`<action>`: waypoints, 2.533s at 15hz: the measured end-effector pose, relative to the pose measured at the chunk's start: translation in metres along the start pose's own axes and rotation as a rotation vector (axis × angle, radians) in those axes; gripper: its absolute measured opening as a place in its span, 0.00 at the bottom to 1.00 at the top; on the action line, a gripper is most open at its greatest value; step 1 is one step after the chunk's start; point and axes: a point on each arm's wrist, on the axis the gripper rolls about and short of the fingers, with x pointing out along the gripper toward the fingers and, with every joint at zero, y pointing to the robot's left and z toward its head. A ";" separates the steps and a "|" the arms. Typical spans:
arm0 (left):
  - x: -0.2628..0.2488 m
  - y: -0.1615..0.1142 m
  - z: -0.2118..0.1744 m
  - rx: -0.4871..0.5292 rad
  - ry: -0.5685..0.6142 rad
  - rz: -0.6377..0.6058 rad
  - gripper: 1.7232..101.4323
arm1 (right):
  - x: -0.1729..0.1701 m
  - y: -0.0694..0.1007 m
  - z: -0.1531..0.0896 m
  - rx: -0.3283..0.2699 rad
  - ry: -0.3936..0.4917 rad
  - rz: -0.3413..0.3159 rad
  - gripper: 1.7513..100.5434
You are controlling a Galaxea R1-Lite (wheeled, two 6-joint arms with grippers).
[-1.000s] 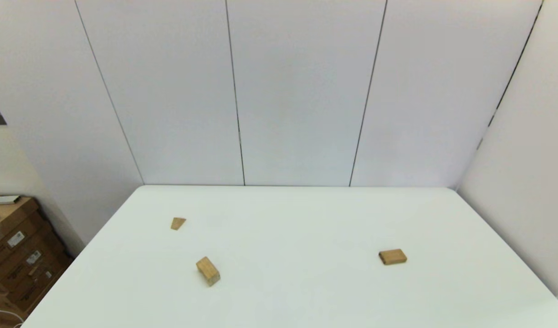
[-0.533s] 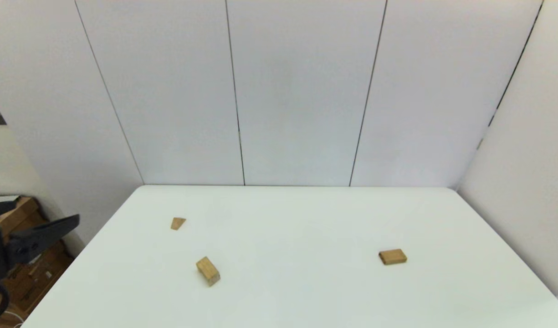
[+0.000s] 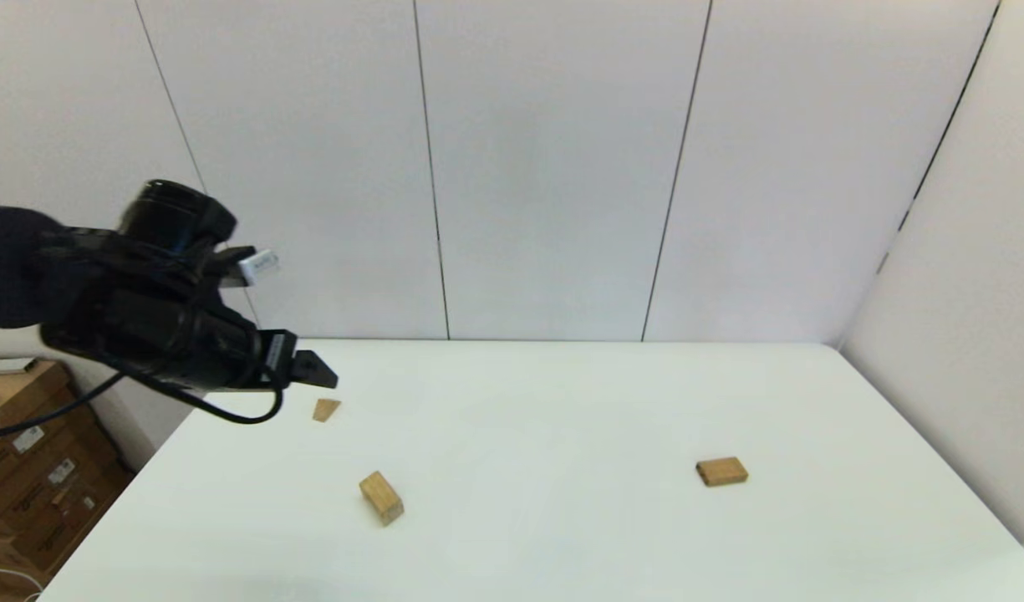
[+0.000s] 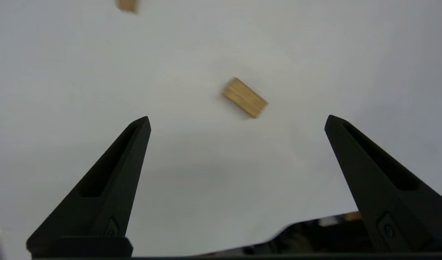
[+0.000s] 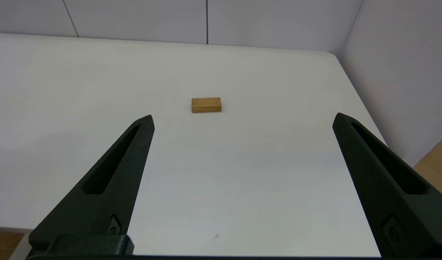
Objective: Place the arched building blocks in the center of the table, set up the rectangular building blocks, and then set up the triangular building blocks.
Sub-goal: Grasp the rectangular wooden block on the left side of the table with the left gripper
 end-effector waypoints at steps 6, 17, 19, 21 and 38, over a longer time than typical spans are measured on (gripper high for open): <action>0.078 -0.056 -0.012 -0.323 0.428 0.258 0.96 | 0.000 0.000 0.000 0.000 0.000 0.000 0.97; 0.162 -0.061 -0.018 -0.507 0.486 0.342 0.96 | 0.000 0.000 0.000 0.000 0.000 0.000 0.97; 0.173 -0.057 -0.017 -0.541 0.480 0.322 0.96 | 0.000 0.000 0.000 0.000 0.000 0.000 0.97; 0.182 -0.056 -0.017 -0.586 0.465 0.309 0.96 | 0.000 0.000 0.000 0.000 0.000 0.000 0.97; 0.213 -0.042 -0.027 -0.697 0.503 0.383 0.96 | 0.000 0.000 0.000 0.000 0.000 0.000 0.97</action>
